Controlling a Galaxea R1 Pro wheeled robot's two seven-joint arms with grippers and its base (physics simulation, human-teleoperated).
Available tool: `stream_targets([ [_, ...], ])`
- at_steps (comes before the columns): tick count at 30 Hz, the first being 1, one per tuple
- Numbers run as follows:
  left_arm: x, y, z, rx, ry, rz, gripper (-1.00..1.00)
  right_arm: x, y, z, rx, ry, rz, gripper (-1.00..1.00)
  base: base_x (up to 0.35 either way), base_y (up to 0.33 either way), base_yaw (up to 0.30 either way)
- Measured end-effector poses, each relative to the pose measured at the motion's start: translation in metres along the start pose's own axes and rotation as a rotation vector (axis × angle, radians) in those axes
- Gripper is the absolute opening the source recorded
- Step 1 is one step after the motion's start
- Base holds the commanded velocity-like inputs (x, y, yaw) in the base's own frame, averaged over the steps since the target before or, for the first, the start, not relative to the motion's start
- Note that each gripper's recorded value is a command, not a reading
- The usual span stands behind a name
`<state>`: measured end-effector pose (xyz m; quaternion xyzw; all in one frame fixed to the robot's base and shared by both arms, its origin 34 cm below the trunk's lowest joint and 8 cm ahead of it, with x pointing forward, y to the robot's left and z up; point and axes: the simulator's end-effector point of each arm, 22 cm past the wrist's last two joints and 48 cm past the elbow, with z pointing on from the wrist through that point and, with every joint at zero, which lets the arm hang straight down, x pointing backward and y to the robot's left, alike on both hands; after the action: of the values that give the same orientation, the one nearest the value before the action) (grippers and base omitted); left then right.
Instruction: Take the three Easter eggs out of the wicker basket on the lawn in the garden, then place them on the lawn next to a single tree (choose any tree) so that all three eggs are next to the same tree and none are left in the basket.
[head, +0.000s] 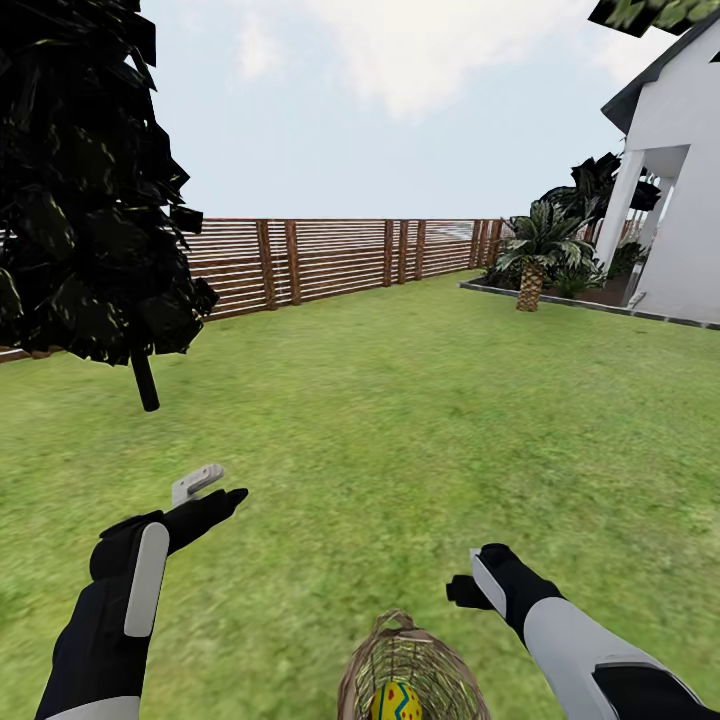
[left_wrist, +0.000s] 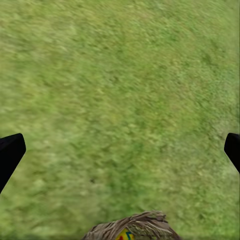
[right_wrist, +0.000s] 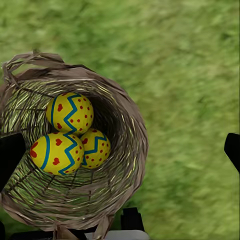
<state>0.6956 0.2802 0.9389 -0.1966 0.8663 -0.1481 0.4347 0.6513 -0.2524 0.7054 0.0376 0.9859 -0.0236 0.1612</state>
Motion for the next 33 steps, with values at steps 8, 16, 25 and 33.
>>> stream_targets([
  [8,0.005,0.016,0.005,-0.016,-0.006,-0.025,1.00,-0.006,0.003,0.011,-0.012,-0.044,0.001,1.00,0.000,0.000,0.000],
  [16,0.011,0.030,0.011,-0.027,-0.012,-0.048,1.00,0.011,0.001,0.028,-0.005,-0.015,-0.005,1.00,0.000,0.000,0.000],
  [25,0.020,0.036,0.019,-0.028,-0.014,-0.050,1.00,0.018,-0.001,0.042,0.006,-0.008,-0.019,1.00,0.000,0.000,0.000],
  [33,0.029,0.041,0.026,-0.025,-0.013,-0.051,1.00,0.022,-0.001,0.054,0.008,-0.009,-0.020,1.00,0.000,0.000,0.000],
])
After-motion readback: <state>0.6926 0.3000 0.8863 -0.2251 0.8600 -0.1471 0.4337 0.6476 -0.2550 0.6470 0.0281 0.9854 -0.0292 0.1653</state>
